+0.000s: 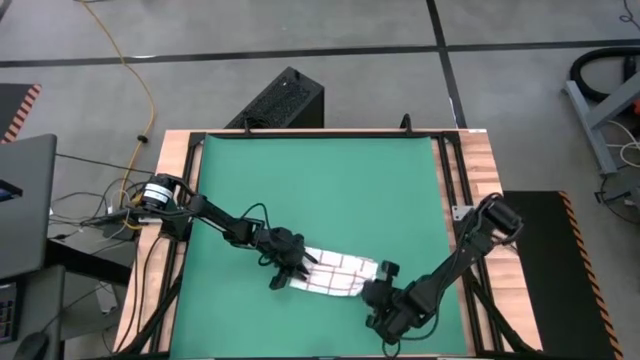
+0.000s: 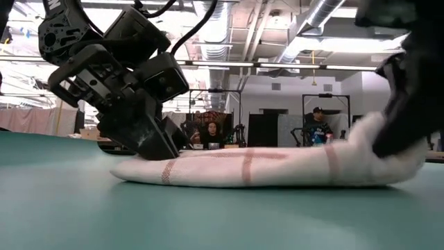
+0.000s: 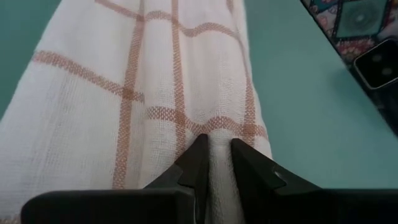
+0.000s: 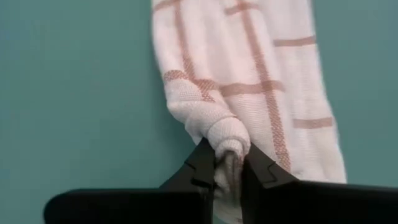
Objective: Roll towel into tight, uniform cylinder
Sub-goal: Roll the kitchen towel on the table
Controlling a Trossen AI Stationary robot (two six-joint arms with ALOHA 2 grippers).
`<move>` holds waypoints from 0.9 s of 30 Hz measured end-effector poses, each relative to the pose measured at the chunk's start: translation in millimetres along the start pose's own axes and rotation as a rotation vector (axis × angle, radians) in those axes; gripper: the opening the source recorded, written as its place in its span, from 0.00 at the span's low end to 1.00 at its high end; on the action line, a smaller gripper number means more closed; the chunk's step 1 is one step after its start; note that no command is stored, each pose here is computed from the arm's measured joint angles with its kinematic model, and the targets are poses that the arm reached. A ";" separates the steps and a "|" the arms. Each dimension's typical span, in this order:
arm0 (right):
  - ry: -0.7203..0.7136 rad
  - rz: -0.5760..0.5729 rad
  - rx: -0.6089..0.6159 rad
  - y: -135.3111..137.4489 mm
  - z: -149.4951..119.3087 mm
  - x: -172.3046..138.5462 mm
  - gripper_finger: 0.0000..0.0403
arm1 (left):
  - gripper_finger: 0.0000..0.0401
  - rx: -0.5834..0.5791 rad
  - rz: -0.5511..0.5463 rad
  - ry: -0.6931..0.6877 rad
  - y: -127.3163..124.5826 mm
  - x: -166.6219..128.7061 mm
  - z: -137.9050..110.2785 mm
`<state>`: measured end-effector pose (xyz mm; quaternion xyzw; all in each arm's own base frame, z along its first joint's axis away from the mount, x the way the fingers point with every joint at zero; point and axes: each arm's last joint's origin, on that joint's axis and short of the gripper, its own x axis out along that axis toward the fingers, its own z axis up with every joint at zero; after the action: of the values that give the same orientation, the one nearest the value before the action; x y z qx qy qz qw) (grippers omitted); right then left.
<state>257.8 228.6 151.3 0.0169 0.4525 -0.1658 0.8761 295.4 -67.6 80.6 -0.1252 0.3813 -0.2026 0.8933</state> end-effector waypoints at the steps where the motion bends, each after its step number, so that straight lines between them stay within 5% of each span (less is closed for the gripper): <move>1: -0.005 0.007 0.046 -2.7 4.4 -3.1 0.12 | 0.14 -0.019 -0.005 0.002 -0.1 0.0 -0.1; 12: 0.128 0.059 0.417 -31.7 31.9 -11.5 0.12 | 0.14 -0.086 -0.036 0.010 -1.3 0.1 -0.2; 27: 0.182 0.035 0.543 -43.9 35.1 -7.5 0.12 | 0.14 -0.133 -0.088 0.028 -3.5 0.2 -0.8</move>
<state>268.0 182.9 183.3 0.2734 0.4680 -0.2635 0.7980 294.0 -70.8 81.3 -0.1980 0.4003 -0.2178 0.8678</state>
